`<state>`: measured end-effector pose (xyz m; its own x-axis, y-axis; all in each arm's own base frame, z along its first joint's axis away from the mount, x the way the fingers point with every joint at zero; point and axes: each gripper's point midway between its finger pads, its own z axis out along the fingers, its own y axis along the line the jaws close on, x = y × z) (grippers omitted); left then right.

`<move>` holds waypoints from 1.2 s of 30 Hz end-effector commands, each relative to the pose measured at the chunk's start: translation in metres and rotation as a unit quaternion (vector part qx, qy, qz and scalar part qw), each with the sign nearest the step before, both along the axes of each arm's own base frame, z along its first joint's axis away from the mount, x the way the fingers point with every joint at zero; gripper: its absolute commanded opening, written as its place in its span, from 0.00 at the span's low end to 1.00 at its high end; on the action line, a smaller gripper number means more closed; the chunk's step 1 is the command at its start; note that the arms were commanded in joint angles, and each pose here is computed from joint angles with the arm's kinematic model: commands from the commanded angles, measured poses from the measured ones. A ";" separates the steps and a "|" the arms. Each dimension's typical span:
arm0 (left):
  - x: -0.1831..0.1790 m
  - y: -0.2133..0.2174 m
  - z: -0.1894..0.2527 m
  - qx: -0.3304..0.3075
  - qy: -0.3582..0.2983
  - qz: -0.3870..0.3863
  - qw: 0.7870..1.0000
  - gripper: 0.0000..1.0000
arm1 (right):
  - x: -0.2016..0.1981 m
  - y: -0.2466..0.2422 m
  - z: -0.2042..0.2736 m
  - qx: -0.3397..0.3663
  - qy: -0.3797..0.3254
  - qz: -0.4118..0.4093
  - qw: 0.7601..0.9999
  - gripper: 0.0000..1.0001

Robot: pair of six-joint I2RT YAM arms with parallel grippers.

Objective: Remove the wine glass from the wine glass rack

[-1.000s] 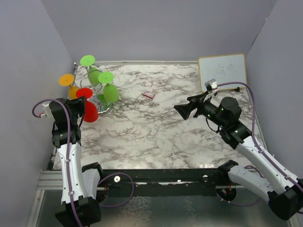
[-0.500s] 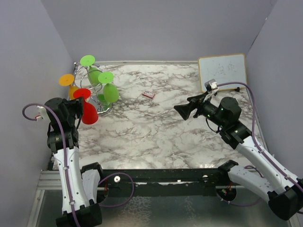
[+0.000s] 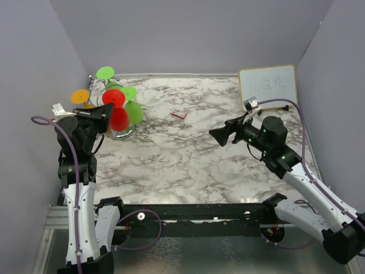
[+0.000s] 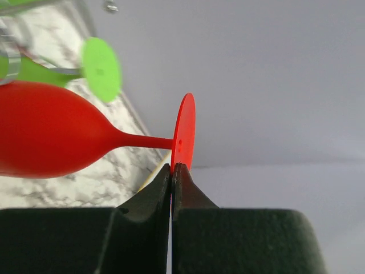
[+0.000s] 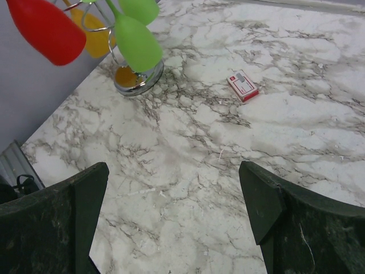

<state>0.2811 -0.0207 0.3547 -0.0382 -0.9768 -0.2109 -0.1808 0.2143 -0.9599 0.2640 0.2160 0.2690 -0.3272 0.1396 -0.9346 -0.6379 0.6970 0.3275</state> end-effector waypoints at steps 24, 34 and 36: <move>-0.152 -0.164 0.105 0.359 -0.518 -0.466 0.620 0.00 | -0.051 0.072 0.055 0.059 0.024 0.300 0.952 0.97; -0.182 -0.172 0.044 0.414 -0.570 -0.477 0.526 0.00 | -0.047 0.079 0.120 0.042 -0.013 0.349 0.936 0.97; -0.185 -0.175 0.030 0.410 -0.574 -0.492 0.510 0.00 | -0.046 0.081 0.130 0.041 -0.017 0.358 0.933 0.98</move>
